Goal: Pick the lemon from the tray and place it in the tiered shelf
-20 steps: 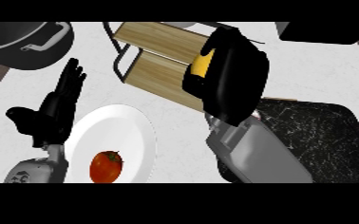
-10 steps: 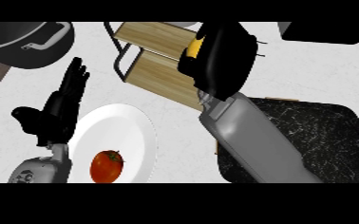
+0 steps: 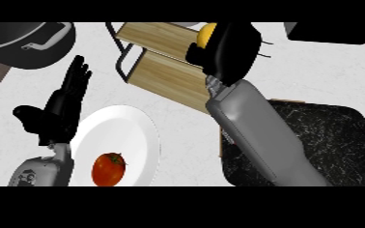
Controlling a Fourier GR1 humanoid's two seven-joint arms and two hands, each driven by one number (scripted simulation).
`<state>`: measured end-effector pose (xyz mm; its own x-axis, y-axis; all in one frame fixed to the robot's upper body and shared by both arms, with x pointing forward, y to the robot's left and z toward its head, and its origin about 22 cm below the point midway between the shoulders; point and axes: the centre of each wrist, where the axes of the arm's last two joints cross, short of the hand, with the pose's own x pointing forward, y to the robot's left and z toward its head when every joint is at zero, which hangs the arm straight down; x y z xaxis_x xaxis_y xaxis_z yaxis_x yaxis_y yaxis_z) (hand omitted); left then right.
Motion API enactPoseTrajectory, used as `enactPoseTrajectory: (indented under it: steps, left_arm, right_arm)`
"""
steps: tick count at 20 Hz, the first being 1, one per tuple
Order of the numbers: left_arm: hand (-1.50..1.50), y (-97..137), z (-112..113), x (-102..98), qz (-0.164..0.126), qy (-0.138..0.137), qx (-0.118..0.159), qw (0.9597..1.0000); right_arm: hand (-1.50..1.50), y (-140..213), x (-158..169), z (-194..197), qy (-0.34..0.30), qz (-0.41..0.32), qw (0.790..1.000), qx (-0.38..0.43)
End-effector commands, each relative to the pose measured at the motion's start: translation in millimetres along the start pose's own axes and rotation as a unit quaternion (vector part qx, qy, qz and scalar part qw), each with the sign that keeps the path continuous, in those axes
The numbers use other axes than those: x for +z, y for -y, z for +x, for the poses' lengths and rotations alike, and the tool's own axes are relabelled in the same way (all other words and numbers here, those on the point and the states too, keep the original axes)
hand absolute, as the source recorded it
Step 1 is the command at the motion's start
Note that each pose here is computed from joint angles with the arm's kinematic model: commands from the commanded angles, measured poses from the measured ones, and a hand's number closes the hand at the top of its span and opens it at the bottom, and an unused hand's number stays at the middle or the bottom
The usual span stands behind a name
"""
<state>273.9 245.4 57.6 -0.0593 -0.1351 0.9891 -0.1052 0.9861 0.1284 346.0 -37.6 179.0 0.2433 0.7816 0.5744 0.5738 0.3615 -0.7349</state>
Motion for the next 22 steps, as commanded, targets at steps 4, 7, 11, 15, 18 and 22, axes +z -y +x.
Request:
enactPoseTrajectory:
  steps: [4,7,11,15,18,22]
  left_arm:
    - [0.00,-5.0,5.9,-3.8,0.000,0.005,-0.004,1.0000]
    - [0.00,-3.8,-0.9,4.2,-0.004,0.003,-0.002,1.0000]
    - [0.00,-5.9,11.4,-2.8,0.000,-0.003,-0.006,1.0000]
    - [0.00,-14.7,-3.8,5.9,0.008,-0.012,0.000,0.9999]
    - [0.00,-9.9,5.4,1.0,0.026,-0.012,0.002,0.9996]
    - [0.00,-10.7,-13.6,12.1,0.034,-0.030,-0.002,0.9990]
  right_arm:
    - [-1.50,-14.0,-6.2,9.6,-0.129,0.014,0.988,-0.087]
    - [-1.50,1.8,-11.9,27.0,-0.121,0.023,0.985,-0.117]
    - [-1.50,-8.4,-6.0,25.3,-0.086,-0.004,0.983,-0.160]
    - [-1.50,2.2,-6.5,26.1,-0.085,-0.020,0.971,-0.222]
    - [-1.50,15.4,-15.7,32.7,-0.097,-0.046,0.969,-0.223]
    - [-1.50,34.0,-12.0,32.7,-0.113,-0.076,0.963,-0.234]
